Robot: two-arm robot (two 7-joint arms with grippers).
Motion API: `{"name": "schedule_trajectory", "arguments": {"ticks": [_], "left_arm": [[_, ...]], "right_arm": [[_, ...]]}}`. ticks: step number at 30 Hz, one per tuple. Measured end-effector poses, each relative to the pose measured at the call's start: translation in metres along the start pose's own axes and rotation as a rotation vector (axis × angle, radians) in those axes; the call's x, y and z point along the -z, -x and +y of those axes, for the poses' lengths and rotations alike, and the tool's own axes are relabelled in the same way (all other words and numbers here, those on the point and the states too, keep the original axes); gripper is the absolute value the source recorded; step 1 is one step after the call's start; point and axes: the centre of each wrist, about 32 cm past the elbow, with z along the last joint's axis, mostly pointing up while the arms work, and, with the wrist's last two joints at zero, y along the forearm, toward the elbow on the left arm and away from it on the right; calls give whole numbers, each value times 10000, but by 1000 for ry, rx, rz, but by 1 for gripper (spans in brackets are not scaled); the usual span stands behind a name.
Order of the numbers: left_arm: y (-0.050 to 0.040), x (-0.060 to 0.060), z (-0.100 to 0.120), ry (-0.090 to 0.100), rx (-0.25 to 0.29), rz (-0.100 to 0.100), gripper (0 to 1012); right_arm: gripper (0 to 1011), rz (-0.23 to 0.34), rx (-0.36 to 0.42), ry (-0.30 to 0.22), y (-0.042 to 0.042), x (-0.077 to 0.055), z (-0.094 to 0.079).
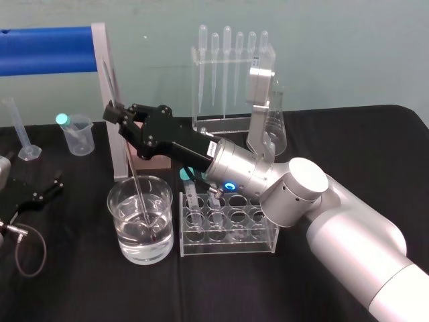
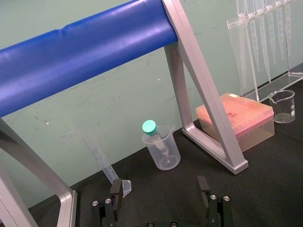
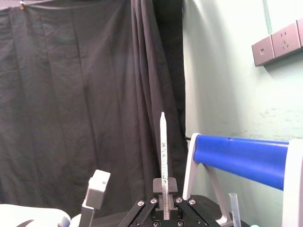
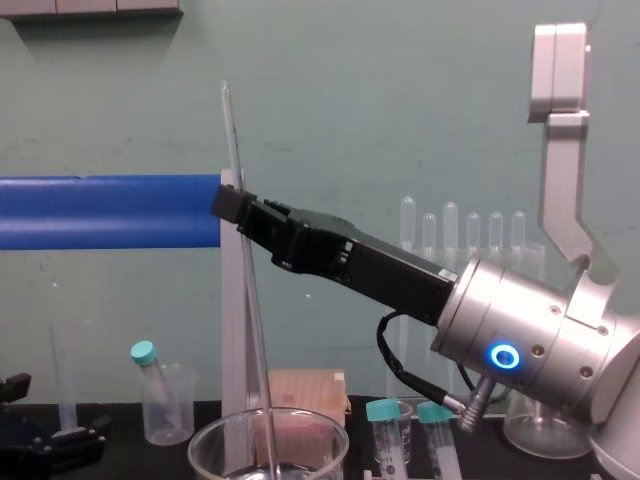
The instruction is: Hold the thermometer with one hand and immerse one end into the beaker, then reinsert it into the test tube rack.
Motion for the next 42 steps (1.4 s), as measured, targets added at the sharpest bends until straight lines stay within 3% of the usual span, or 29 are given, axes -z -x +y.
{"name": "schedule_trajectory", "arguments": {"ticks": [5, 16, 24, 28, 31, 32, 42], "left_arm": [[0, 0, 0, 0, 0, 0, 1008], [0, 0, 0, 0, 0, 0, 1008], [0, 0, 0, 0, 0, 0, 1008], [0, 0, 0, 0, 0, 0, 1008], [0, 0, 0, 0, 0, 0, 1008], [0, 0, 0, 0, 0, 0, 1008], [0, 0, 0, 0, 0, 0, 1008]], "right_arm": [[56, -4, -8, -25, 23, -57, 3], [56, -69, -33, -118, 90, -357, 7], [56, -156, -55, -222, 115, -736, 7], [56, -212, -20, -264, 136, -913, -83], [57, -272, 48, -270, 184, -1052, -256], [57, -272, 48, -270, 184, -1052, -256], [57, -349, 282, -209, 394, -1164, -900]]}}
